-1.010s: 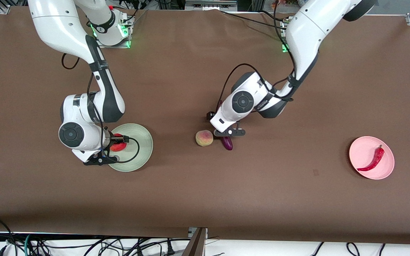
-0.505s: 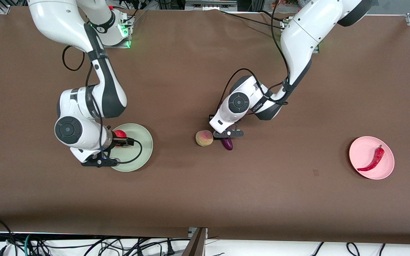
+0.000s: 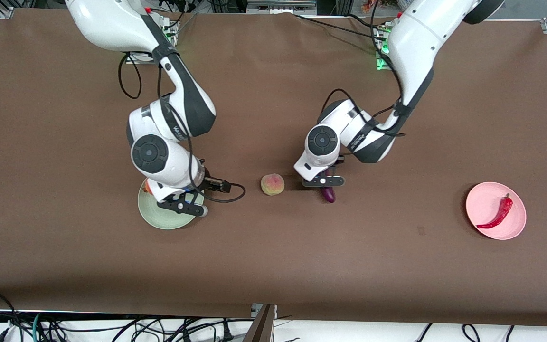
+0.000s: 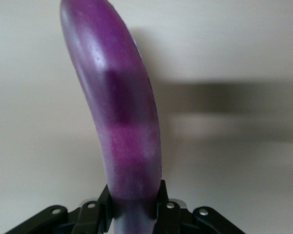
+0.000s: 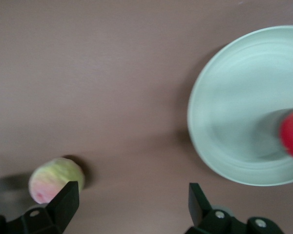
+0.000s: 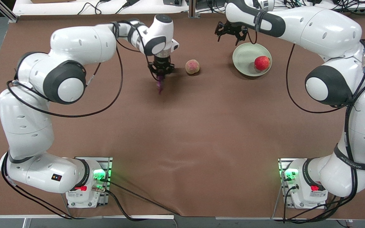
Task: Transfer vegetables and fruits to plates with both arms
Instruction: 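Place the pomegranate on the green plate while the left gripper grasps the eggplant, then carry the eggplant to the pink plate while the right gripper moves the peach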
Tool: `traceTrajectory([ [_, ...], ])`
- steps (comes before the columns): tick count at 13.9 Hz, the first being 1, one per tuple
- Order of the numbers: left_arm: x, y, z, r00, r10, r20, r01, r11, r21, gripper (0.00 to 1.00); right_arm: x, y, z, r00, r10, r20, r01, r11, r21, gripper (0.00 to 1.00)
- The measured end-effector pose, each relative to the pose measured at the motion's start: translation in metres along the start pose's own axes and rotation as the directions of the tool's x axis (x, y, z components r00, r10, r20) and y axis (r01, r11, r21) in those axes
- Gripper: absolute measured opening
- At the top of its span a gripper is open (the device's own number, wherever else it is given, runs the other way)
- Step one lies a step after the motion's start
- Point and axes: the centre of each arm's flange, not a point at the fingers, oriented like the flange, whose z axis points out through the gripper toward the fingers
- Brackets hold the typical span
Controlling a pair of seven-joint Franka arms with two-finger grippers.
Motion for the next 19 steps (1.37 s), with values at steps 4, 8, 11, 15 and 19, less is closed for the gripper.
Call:
traceTrajectory([
  [4,0.022,-0.107,-0.034,0.991,0.125,0.054,-0.133,0.973,0.189,0.36,-0.039,-0.061,0.042,0.995,0.083,-0.06,-0.078,0.994,0.075,0.99],
  [8,0.065,-0.252,-0.056,0.938,0.332,0.102,-0.343,0.931,0.123,0.33,-0.076,-0.099,0.089,0.991,0.107,-0.077,-0.099,0.99,0.098,0.99],
  [11,0.078,-0.362,-0.046,0.878,0.461,0.126,-0.469,0.882,0.047,0.33,-0.083,-0.105,0.113,0.991,0.1,-0.092,-0.09,0.991,0.103,0.99],
  [15,0.079,-0.472,-0.015,0.843,0.529,0.098,-0.53,0.848,-0.019,0.33,-0.096,-0.113,0.151,0.986,0.099,-0.131,-0.086,0.991,0.098,0.98],
  [19,0.093,-0.549,0.055,0.799,0.601,-0.021,-0.602,0.798,-0.039,0.33,-0.08,-0.103,0.147,0.986,0.097,-0.133,-0.088,0.994,0.07,0.86],
])
